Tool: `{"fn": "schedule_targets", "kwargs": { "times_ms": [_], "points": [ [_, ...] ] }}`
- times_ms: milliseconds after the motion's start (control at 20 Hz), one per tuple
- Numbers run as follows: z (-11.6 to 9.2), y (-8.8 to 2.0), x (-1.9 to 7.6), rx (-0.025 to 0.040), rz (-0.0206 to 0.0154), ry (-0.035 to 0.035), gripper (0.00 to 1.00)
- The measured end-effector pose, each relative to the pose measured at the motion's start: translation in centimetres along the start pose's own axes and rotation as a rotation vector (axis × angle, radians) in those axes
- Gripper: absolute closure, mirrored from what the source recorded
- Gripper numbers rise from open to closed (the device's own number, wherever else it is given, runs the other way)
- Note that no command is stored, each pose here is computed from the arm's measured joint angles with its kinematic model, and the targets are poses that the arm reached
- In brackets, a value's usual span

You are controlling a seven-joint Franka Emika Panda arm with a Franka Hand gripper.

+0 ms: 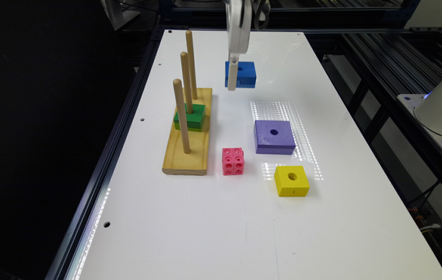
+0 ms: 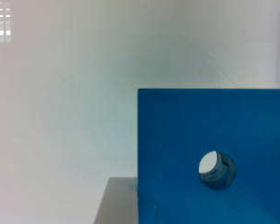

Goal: Pick up blue block.

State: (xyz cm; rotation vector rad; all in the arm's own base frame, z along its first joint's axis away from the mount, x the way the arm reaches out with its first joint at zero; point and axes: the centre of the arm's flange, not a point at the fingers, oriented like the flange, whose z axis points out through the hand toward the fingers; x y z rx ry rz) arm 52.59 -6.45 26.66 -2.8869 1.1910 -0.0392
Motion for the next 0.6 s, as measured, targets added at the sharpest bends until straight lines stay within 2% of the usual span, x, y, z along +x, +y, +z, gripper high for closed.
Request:
{"fn": "schedule_targets", "kwargs": {
  "times_ms": [150, 250, 400, 600],
  "points": [
    [-1.7, 0.1, -0.16, -0.0041, -0.001, -0.0002, 1.0],
    [-2.0, 0.1, -0.22, -0.0048, -0.0015, 0.0, 1.0],
    [-3.0, 0.0, -0.19, -0.0012, -0.0021, 0.0072, 1.0],
    [-5.8, 0.2, -0.51, -0.003, -0.0024, 0.0128, 1.0]
  ]
}}
